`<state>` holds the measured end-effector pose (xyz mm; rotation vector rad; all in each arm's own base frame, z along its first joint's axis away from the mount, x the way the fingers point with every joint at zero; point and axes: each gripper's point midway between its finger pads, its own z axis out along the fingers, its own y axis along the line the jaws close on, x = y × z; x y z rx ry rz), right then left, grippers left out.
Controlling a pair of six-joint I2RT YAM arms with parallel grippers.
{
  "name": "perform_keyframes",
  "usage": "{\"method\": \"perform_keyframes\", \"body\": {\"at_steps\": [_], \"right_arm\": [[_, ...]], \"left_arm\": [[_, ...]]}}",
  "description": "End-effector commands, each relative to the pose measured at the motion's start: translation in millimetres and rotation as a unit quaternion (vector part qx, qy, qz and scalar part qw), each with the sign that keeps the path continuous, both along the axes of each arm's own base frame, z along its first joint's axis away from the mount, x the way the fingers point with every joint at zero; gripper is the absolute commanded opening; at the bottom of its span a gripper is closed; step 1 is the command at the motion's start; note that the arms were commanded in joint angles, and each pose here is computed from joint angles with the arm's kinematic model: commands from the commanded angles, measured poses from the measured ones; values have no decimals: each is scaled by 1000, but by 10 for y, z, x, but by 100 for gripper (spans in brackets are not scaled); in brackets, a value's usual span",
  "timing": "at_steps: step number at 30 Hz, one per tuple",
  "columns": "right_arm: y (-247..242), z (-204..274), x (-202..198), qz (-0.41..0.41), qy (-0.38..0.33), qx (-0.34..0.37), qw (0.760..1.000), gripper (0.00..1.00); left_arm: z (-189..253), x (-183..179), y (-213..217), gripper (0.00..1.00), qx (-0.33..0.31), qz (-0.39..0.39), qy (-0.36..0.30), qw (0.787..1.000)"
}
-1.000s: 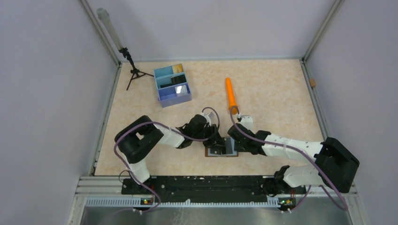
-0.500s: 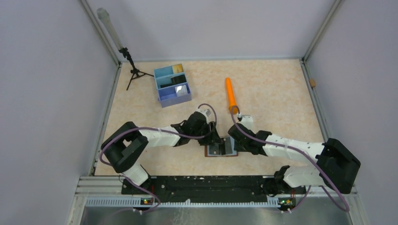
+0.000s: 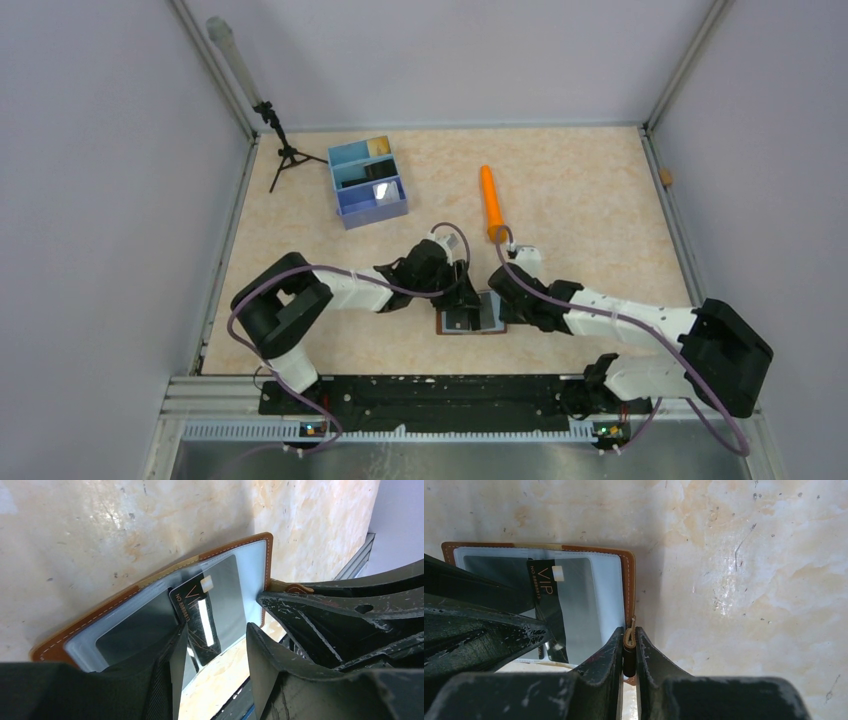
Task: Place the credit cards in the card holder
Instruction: Insert the credit card into the card holder.
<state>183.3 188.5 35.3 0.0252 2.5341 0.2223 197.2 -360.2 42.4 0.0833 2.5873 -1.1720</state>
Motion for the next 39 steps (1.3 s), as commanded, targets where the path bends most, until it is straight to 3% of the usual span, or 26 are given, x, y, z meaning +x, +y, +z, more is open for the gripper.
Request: {"method": "perform_keyframes", "body": {"at_steps": [1,7,15,21,27,32,39], "right_arm": [[56,11,-8,2,-4,21,1000,10],[59,-25,-29,-3,0,30,1000,11],[7,20,-22,-16,-7,51,999,21],[-54,48,-20,-27,-11,93,995,22],[-42,36,-14,-23,-6,151,988,22],[9,17,-41,-13,-1,173,985,21],[81,96,-48,-2,-10,202,979,8]], "left_arm": [[-315,-106,98,52,44,0,27,999],[-329,-132,1,51,27,-4,29,999],[-209,-130,-162,51,-13,-1,15,1000],[-110,-121,-219,51,-38,4,7,999],[-151,-113,-168,51,-23,8,2,1000],[-174,-147,-191,50,-34,5,12,999],[-113,-175,-267,49,-49,-5,8,999]]}}
